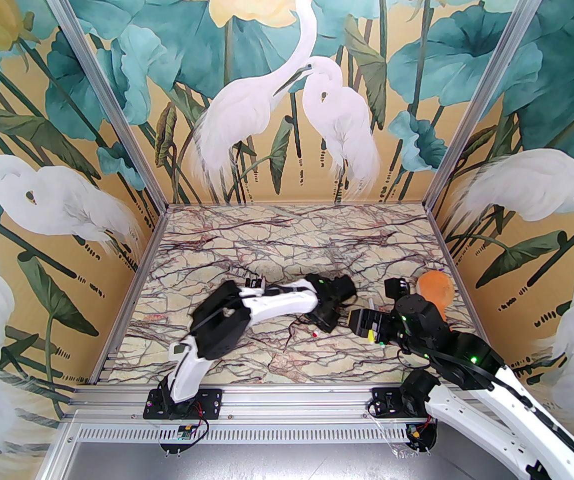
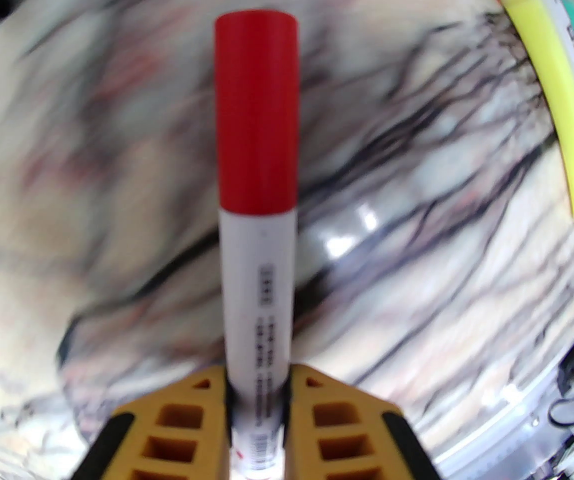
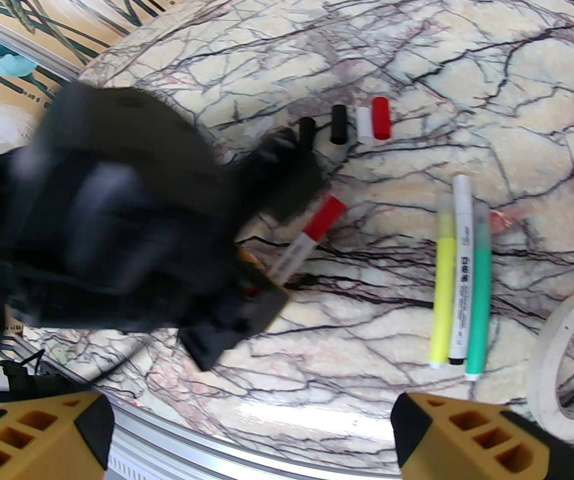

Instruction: Open the pen caps

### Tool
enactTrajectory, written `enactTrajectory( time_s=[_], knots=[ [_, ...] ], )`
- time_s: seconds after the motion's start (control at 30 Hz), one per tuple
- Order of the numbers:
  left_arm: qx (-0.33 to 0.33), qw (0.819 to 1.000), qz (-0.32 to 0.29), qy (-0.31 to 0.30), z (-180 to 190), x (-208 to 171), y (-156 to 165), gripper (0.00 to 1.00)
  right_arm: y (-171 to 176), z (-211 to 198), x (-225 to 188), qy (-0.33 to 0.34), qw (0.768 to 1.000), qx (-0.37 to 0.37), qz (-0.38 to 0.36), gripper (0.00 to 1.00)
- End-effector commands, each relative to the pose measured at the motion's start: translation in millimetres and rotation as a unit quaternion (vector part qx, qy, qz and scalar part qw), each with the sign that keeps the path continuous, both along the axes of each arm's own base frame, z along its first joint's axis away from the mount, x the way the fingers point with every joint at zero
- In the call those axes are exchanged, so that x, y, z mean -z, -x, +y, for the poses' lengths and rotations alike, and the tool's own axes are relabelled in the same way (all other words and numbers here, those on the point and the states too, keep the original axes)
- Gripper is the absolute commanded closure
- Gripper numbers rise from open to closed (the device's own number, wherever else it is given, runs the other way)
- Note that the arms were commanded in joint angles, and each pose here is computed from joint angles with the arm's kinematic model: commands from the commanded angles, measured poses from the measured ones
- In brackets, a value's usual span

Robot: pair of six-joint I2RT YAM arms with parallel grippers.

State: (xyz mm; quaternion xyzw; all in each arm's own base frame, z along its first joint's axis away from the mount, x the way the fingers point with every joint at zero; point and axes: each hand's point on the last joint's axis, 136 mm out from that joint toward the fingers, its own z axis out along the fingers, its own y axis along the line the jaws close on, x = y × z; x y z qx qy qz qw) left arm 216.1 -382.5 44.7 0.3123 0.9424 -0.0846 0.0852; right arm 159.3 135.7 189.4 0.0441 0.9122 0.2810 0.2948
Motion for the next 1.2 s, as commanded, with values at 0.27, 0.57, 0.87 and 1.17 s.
enactTrajectory(
  time_s=[0.27, 0.57, 0.87, 1.17],
  knots=[
    [-0.026, 0.971, -0.021, 0.237, 21, -83, 14, 0.8, -35, 53, -1, -0.113, 0.993, -0.023, 0.004, 0.17],
    [0.025, 0.94, -0.002, 0.34, 24, -109, 44, 0.8, -71, 81, 3, -0.14, 0.989, -0.04, 0.021, 0.35],
    [0.054, 0.925, 0.023, 0.375, 14, -117, 56, 0.81, -83, 94, 1, -0.154, 0.986, -0.059, 0.02, 0.5],
    [0.057, 0.923, 0.027, 0.379, 11, -117, 56, 0.81, -83, 95, 2, -0.158, 0.985, -0.062, 0.025, 0.63]
  ],
)
